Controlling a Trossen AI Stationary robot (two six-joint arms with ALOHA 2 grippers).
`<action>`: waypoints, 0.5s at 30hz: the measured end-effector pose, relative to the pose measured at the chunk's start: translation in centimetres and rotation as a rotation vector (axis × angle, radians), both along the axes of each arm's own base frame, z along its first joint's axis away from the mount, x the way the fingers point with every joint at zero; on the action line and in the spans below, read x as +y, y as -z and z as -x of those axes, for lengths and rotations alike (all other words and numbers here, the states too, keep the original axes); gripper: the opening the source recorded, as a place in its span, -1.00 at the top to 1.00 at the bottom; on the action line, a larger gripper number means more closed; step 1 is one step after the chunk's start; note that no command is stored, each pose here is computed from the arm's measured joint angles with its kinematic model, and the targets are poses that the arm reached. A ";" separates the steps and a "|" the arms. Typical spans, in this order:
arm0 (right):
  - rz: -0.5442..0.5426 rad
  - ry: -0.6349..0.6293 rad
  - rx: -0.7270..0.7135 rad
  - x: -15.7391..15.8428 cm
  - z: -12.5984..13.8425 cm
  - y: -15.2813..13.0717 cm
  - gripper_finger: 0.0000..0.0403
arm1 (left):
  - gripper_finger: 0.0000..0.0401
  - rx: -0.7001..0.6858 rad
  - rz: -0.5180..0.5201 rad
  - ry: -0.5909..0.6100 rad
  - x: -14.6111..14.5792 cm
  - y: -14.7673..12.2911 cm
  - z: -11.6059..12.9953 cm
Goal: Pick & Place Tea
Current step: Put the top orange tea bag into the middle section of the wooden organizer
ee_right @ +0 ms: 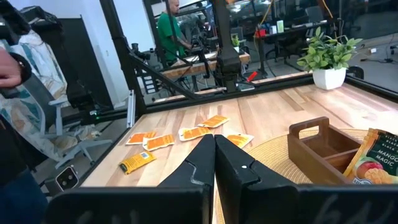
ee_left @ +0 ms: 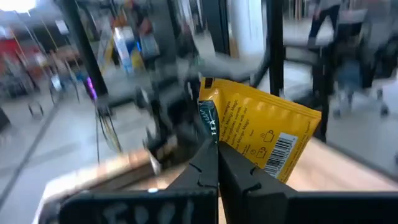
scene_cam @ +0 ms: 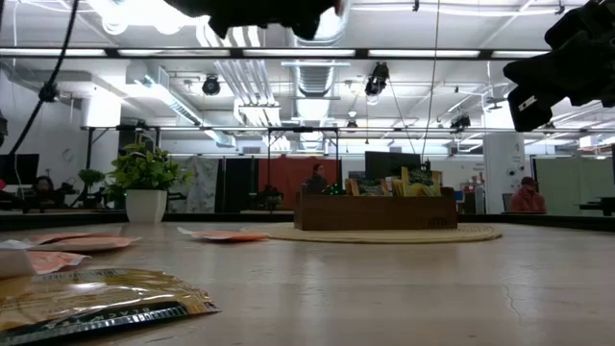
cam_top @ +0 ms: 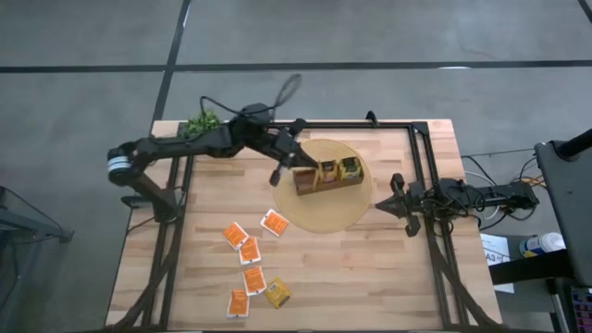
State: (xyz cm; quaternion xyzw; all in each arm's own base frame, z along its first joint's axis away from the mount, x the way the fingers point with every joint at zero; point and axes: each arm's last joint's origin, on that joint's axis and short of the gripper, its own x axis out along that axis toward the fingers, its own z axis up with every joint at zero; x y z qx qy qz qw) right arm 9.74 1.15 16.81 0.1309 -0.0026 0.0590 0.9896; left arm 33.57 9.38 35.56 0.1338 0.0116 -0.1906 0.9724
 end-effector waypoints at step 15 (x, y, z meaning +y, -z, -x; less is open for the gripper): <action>0.000 0.001 0.000 0.0 0.0 0.0 0.96 | 1.00 -0.181 0.182 0.001 0.2 -0.7 3.1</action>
